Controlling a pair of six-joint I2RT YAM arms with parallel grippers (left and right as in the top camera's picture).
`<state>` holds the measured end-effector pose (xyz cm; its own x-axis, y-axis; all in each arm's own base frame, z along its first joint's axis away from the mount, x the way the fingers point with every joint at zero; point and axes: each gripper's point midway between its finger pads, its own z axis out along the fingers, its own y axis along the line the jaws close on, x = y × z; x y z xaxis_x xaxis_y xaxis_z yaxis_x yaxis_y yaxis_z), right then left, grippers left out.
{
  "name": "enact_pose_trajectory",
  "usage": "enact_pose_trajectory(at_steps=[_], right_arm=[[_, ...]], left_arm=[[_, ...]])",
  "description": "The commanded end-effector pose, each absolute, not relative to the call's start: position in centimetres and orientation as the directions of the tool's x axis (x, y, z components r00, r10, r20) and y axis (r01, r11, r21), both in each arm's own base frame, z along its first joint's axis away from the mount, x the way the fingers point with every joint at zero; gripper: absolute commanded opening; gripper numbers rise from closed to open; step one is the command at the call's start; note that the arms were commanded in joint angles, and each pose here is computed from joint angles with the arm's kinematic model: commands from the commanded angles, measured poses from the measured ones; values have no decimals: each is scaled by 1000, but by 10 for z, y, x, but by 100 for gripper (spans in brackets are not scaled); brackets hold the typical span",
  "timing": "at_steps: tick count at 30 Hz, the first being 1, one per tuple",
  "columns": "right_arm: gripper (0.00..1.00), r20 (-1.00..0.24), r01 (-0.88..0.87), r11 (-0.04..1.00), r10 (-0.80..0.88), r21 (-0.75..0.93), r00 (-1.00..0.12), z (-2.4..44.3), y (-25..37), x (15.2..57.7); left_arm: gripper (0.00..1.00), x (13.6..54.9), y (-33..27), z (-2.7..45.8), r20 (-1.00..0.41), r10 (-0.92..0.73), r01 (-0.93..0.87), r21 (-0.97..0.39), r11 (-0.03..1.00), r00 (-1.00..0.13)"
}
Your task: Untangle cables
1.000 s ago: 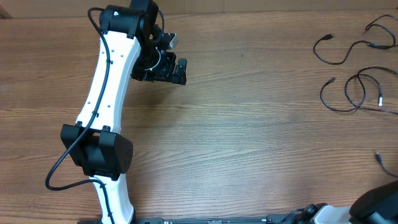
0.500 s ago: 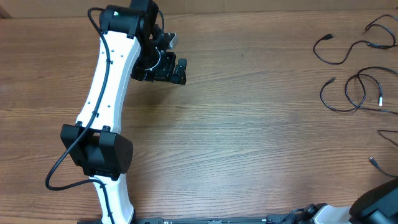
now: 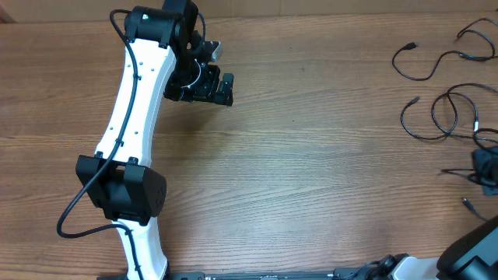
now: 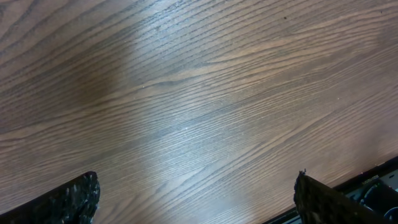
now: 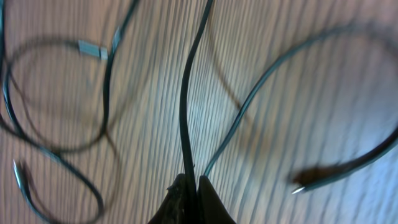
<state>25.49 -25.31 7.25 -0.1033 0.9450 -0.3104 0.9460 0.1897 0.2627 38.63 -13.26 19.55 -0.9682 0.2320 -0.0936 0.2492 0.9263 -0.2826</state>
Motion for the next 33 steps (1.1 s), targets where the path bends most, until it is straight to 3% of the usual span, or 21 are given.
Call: enact_pose_trajectory(at_steps=[1,7,12,19,24,25,30,33], right_arm=[[4,-287,926,238,946,294,-152,68,-233,269],[17,-281,923,251,945,292,-168,68,-228,272],[56,-275,925,250,946,287,-170,67,-227,271],[74,-263,901,264,948,343,-178,77,-224,283],[69,-201,819,294,954,493,-221,97,-207,310],[62,-188,801,299,954,518,-234,100,-203,315],[6,-167,779,327,945,535,-282,101,-189,319],[4,-154,810,319,948,492,-280,94,-187,311]], left_arm=[[100,389,-134,201,-118,249,273,-271,923,-961],[100,389,-134,201,-118,249,273,-271,923,-961],[99,389,-134,201,-118,249,273,-271,923,-961],[100,389,-134,201,-118,249,273,-271,923,-961],[100,389,-134,201,-118,249,273,-271,923,-961],[100,389,-134,201,-118,249,273,-271,923,-961],[100,389,-134,201,-118,249,273,-271,923,-961],[99,389,-134,201,-118,249,273,-271,923,-961]])
